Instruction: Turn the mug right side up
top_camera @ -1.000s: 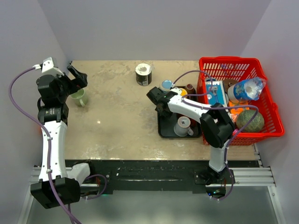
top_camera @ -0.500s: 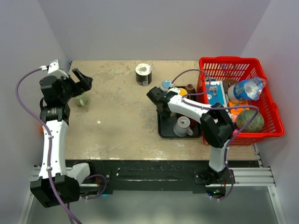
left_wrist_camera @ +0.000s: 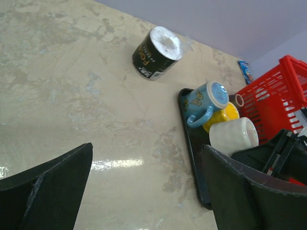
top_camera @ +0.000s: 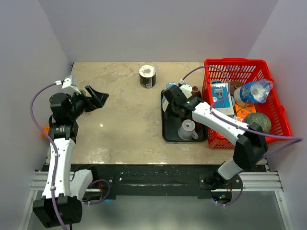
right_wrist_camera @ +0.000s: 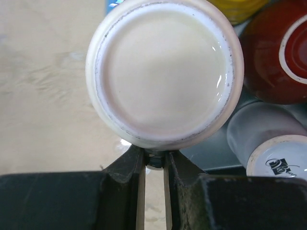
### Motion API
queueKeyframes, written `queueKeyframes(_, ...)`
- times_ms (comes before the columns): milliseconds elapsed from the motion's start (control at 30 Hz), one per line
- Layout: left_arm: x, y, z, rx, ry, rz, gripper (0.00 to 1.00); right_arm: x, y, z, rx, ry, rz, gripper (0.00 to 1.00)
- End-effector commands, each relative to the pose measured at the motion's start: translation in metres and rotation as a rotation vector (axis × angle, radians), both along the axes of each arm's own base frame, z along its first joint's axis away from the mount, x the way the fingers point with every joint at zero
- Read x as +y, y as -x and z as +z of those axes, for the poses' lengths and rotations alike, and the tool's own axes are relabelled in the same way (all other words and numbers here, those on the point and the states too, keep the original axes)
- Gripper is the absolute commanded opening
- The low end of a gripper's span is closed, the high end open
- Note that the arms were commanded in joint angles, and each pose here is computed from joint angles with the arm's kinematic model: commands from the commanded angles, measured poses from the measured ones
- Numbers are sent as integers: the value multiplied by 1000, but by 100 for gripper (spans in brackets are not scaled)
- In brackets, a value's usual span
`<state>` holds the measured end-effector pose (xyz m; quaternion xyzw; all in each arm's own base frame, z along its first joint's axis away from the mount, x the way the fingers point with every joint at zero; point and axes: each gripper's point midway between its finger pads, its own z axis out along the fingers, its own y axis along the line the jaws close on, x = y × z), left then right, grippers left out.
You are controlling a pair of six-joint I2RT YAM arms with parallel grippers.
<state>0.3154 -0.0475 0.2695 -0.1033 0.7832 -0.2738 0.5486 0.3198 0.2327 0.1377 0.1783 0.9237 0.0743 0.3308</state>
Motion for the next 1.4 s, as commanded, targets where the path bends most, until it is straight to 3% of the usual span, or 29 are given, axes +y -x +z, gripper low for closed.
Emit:
queueKeyframes(0,-25,21,37,-148,52,-93,99,19,-4,71,-193,-190,107,0)
queueKeyframes(267,-69,58,50,-181,182,-346,99,44,42,190,-484,-554,401,0)
queueKeyframes(567,-113,79,82,-315,322,-572,99,73,82,265,-631,-835,653,0)
queueKeyframes(767,-138,94,87,-357,391,-702,99,82,93,290,-696,-995,702,0)
queueKeyframes(1067,-166,109,105,-410,508,-793,99,85,105,307,-761,-1058,752,0)
queueKeyframes(1367,-180,102,114,-326,658,-748,95,89,119,303,-801,-1105,801,0)
